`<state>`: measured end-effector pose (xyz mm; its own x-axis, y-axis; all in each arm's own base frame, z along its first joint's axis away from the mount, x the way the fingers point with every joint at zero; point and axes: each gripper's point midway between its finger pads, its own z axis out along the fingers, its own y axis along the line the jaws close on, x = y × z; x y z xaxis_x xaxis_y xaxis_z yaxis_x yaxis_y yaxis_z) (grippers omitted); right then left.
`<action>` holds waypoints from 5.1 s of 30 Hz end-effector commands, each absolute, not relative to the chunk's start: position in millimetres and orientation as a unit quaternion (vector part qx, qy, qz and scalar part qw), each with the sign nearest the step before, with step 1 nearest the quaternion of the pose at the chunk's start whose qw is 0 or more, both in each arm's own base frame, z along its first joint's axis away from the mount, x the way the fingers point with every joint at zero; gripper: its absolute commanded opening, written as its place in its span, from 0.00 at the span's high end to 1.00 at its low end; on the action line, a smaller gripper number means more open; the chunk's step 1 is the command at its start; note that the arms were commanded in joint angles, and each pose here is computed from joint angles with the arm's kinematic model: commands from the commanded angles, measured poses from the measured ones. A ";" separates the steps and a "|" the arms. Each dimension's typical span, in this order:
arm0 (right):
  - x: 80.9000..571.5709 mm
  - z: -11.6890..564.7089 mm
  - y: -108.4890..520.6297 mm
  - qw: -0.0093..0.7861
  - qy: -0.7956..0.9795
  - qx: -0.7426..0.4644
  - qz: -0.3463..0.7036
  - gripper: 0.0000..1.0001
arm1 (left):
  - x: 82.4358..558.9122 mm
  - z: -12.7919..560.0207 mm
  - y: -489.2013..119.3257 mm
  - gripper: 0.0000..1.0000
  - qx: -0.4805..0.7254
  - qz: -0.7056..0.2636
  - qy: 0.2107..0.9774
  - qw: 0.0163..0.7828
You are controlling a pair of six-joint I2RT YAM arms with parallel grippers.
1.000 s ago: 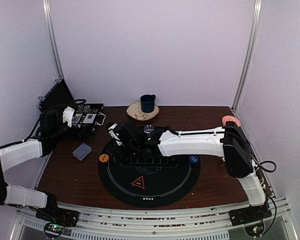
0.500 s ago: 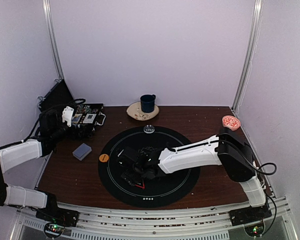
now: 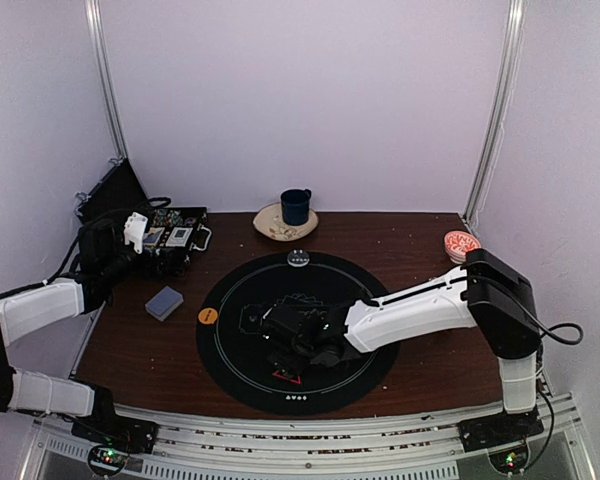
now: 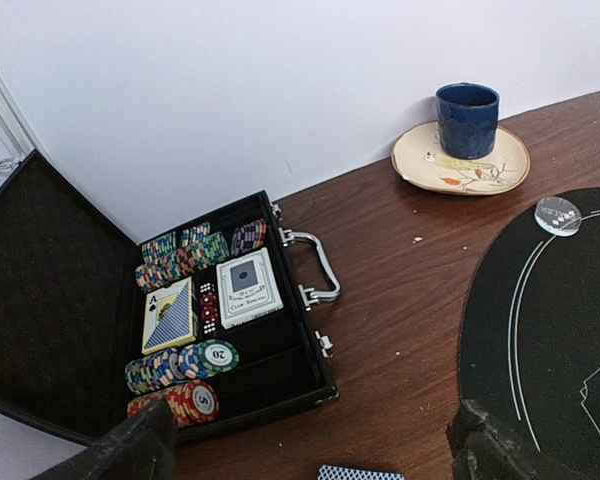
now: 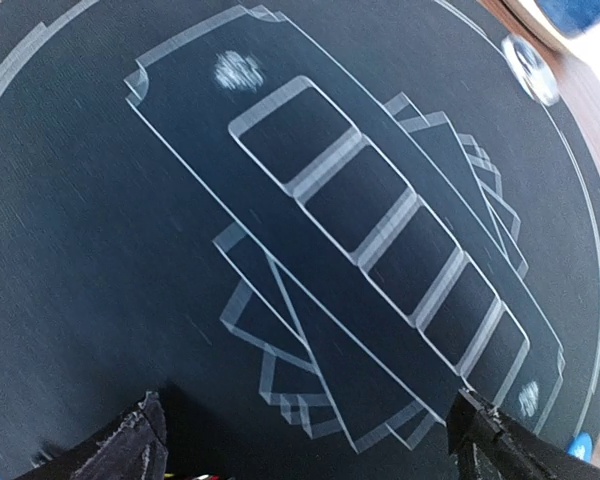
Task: Distribute texas hold em gaming equipment
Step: Move the all-in button to the poker table mat, then pick up the pile of poker chips from the pile of poker chips.
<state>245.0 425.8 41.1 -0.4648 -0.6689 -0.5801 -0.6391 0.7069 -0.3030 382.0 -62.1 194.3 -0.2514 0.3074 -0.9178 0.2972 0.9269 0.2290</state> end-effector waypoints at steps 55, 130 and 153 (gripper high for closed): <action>347.8 159.9 147.8 0.544 0.827 0.108 -0.096 0.00 | 386.7 190.2 -76.5 0.02 0.222 -0.028 0.778 0.587; 391.9 70.1 62.6 0.416 0.878 0.223 -0.084 0.39 | 389.6 172.2 -90.4 0.02 0.241 -0.068 0.789 0.562; 393.0 65.8 70.1 0.407 0.885 0.207 -0.085 0.48 | 390.9 169.7 -89.7 0.02 0.239 -0.067 0.791 0.559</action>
<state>392.9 69.5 64.1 -0.5813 0.3081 -0.7531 0.4381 0.8984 0.0294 381.1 -89.6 153.1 -0.3107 0.3191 -0.8953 0.4608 0.8744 0.1517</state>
